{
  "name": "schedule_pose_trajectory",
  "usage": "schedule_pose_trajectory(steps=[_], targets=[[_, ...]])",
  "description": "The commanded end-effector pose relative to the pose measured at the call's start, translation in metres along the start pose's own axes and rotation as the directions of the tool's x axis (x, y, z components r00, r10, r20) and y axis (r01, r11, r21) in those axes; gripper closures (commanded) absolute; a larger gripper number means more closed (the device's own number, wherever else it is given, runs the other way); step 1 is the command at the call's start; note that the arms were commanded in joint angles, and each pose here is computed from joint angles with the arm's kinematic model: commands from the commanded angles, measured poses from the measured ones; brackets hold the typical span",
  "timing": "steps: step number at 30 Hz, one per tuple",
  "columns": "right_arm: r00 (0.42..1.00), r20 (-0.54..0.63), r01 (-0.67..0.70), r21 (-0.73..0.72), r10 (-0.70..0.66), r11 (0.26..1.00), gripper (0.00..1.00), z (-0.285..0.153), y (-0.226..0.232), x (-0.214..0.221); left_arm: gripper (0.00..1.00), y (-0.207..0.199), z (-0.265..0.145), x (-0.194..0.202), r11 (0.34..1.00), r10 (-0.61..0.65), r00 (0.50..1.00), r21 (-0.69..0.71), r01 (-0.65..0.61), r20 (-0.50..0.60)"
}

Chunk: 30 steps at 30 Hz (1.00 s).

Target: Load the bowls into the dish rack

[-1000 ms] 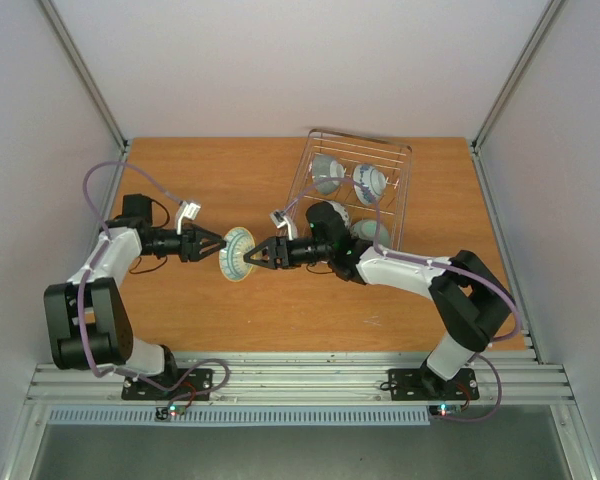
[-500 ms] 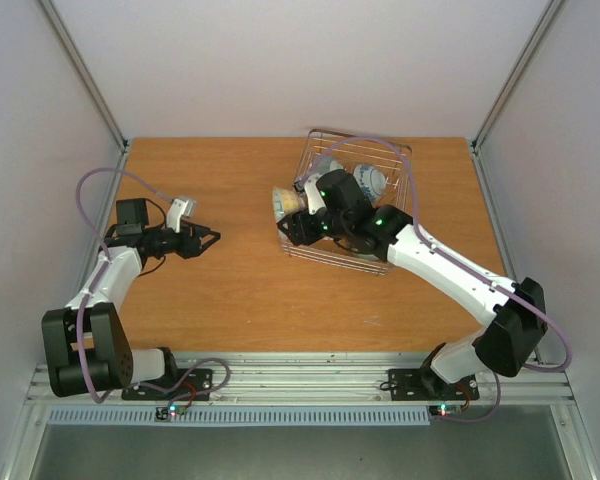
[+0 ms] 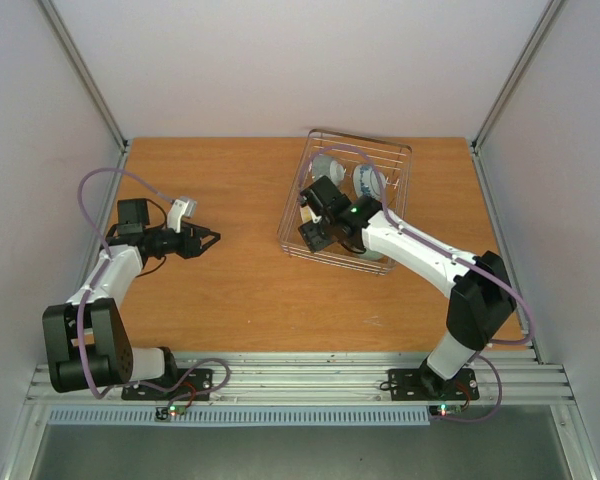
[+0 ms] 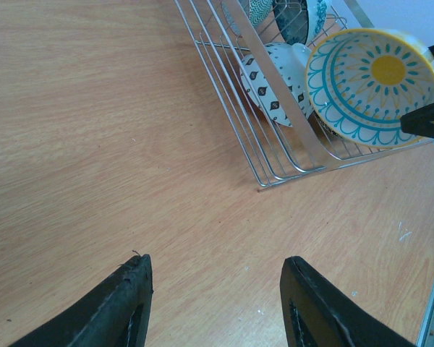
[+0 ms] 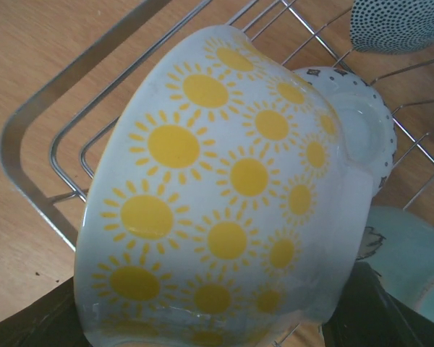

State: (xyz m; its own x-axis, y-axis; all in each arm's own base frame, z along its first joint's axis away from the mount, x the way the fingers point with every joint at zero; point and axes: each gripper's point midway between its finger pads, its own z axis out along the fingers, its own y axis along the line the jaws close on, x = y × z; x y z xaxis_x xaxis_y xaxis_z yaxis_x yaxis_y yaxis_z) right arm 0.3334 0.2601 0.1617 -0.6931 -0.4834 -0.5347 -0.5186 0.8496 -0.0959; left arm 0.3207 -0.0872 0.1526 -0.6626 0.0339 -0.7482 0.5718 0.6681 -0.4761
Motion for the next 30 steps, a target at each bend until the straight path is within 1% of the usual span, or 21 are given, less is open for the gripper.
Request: schedule_pose_trajectory(steps=[1, 10, 20, 25, 27, 30], targets=[[0.999, -0.007, 0.037, 0.029, -0.037, 0.999, 0.97, 0.006, -0.003, -0.008, 0.51, 0.003, -0.001, -0.004, 1.000, 0.025, 1.000, -0.011, -0.025, 0.016], [0.993, -0.095, 0.074, 0.057, -0.069, 0.996, 0.97, 0.029, -0.004, 0.004, 0.51, 0.005, 0.000, -0.004, 1.000, 0.025, 1.000, -0.014, -0.025, 0.013], [0.987, -0.144, 0.101, 0.216, -0.070, 0.971, 0.97, 0.039, -0.028, 0.009, 0.51, 0.006, 0.001, -0.003, 1.000, 0.021, 1.000, -0.011, -0.021, 0.010], [0.983, -0.161, 0.120, 0.227, -0.084, 0.967, 0.96, 0.045, -0.026, 0.009, 0.51, 0.007, 0.002, -0.002, 1.000, 0.016, 1.000, -0.011, -0.016, 0.008], [0.981, -0.169, 0.130, 0.226, -0.093, 0.966, 0.96, 0.047, -0.024, 0.009, 0.51, 0.008, 0.002, -0.002, 1.000, 0.015, 1.000, -0.012, -0.015, 0.007], [0.977, -0.186, 0.149, 0.223, -0.108, 0.963, 0.90, 0.053, -0.018, 0.009, 0.51, 0.007, 0.002, -0.002, 1.000, 0.015, 1.000, -0.012, -0.014, 0.007]])
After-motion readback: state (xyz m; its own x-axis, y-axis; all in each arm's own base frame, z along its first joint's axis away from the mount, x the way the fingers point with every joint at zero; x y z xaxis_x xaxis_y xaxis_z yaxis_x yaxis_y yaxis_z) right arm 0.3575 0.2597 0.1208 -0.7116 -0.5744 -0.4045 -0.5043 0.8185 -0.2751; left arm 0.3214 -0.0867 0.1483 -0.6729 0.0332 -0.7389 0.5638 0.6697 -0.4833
